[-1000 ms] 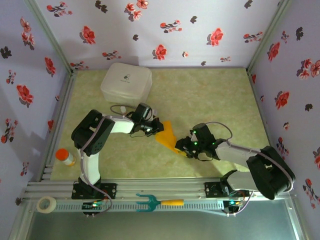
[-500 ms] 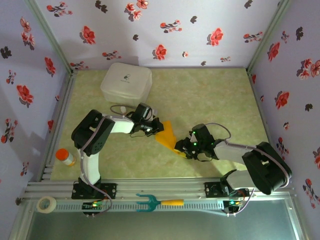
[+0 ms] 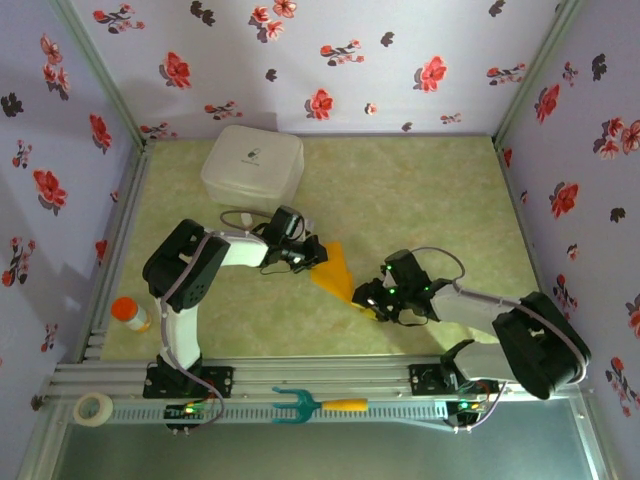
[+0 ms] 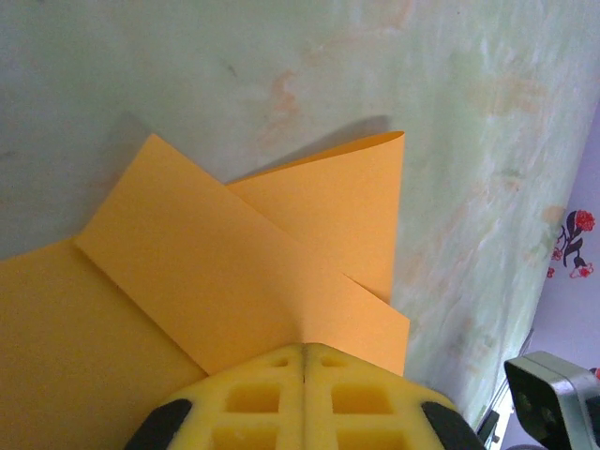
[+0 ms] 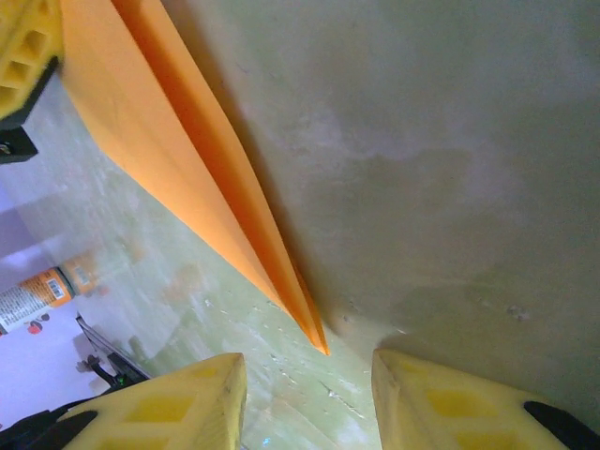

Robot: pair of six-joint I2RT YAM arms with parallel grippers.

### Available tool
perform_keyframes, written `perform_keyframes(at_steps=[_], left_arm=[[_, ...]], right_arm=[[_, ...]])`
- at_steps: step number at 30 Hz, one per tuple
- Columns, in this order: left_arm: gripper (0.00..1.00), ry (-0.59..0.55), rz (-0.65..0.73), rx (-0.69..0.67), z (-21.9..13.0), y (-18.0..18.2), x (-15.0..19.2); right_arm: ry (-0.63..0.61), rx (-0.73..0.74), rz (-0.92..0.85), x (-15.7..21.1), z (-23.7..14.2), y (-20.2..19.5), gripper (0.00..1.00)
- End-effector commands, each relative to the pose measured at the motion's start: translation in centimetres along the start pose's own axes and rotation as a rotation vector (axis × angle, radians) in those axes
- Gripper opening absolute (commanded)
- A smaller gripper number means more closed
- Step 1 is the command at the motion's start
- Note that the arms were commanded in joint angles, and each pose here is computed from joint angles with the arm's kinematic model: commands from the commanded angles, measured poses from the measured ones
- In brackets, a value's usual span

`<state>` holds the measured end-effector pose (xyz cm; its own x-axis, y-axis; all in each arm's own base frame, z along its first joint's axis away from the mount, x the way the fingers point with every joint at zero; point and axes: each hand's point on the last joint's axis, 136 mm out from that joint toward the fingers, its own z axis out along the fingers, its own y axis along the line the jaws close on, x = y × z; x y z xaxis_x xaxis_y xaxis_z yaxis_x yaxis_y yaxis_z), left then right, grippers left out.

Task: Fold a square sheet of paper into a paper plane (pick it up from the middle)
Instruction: Fourth fold the wing at the center of the table, then turn over the square sheet of paper at the center of the table.

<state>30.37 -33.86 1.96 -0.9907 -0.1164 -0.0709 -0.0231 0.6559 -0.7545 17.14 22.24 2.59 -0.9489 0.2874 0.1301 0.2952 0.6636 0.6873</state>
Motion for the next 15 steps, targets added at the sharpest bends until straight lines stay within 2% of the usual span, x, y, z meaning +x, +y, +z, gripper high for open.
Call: perform_keyframes(at_steps=[1, 15], left_arm=[[0.05, -0.005, -0.028, -0.041, -0.1, 1.4, 0.2], [0.05, -0.005, -0.027, -0.043, -0.2, 1.4, 0.3]], right_arm=[[0.032, -0.002, -0.015, 0.5, 0.5, 0.2, 0.41], [-0.013, -0.073, -0.029, -0.7, 0.7, 2.1, 0.41]])
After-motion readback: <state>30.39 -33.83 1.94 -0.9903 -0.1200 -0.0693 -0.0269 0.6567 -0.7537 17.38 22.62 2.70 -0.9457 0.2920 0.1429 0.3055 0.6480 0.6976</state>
